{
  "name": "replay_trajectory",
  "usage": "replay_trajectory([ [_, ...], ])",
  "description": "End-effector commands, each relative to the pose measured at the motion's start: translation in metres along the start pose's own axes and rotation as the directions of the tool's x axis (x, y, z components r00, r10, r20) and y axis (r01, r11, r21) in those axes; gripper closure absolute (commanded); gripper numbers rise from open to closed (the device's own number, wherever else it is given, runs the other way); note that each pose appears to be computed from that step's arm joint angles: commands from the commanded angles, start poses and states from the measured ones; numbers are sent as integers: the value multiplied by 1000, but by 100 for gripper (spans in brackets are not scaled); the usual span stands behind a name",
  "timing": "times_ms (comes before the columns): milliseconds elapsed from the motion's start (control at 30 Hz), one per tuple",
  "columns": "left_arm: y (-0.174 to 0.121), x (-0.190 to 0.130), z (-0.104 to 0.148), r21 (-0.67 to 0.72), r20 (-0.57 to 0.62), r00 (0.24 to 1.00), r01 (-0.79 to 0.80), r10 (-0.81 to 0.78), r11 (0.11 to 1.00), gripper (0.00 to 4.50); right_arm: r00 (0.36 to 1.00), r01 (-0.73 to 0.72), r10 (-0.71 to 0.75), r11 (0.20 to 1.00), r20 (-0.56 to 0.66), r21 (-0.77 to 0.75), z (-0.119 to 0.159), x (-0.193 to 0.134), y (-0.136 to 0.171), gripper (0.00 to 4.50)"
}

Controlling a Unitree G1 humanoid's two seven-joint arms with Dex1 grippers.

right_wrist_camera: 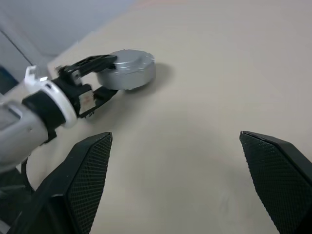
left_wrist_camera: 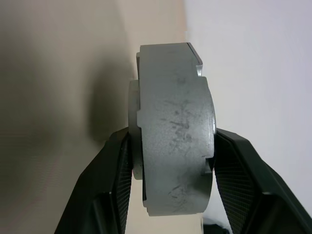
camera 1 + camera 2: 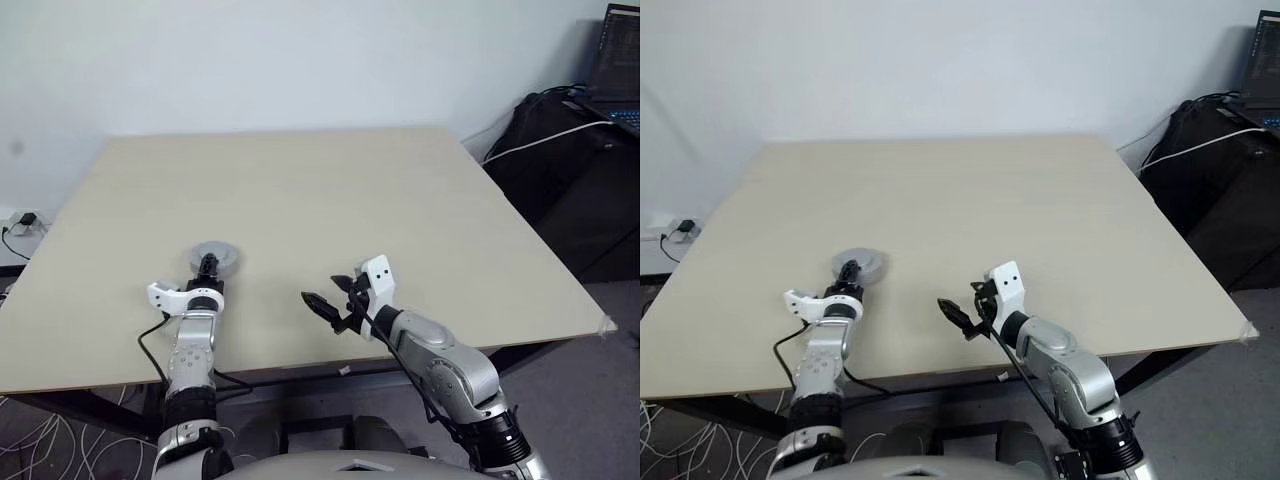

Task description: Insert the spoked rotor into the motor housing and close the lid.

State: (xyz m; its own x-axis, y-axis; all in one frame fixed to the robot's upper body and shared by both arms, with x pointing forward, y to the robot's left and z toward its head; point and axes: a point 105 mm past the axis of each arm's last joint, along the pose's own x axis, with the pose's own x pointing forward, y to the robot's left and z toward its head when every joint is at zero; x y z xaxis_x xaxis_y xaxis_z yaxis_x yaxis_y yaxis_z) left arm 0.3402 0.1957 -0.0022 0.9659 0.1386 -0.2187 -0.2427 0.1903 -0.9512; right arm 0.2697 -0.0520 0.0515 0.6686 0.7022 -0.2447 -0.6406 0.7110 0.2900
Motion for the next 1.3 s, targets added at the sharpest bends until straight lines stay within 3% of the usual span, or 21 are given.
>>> replay_trajectory([
  [33, -30, 14, -7, 19, -24, 994, 103, -103, 994, 241, 1000, 20, -19, 999, 23, -25, 0, -3, -4, 0],
  [233, -33, 26, -8, 31, -33, 995, 98, -97, 995, 241, 999, 38, -37, 999, 31, -9, -1, -5, -8, 0],
  [500, -14, 32, -4, 65, 5, 999, -37, 37, 997, 241, 998, 45, -45, 999, 32, -5, -2, -6, -8, 0],
  [700, 1, 28, -10, 95, -7, 991, -130, 131, 987, 42, 998, 47, -47, 999, 31, -3, -2, -5, -8, 0],
  [767, 6, 24, -11, 98, -7, 988, -154, 156, 983, 2, 998, 48, -48, 999, 29, -2, -3, -4, -8, 0],
  [967, 18, 8, -20, 98, -29, 976, -211, 214, 973, 2, 998, 58, -58, 998, 30, 3, -3, -3, -9, 0],
  [1300, 36, -42, -50, 134, -166, 951, -242, 262, 961, 2, 998, 62, -62, 998, 31, 19, -3, -3, -10, 0],
])
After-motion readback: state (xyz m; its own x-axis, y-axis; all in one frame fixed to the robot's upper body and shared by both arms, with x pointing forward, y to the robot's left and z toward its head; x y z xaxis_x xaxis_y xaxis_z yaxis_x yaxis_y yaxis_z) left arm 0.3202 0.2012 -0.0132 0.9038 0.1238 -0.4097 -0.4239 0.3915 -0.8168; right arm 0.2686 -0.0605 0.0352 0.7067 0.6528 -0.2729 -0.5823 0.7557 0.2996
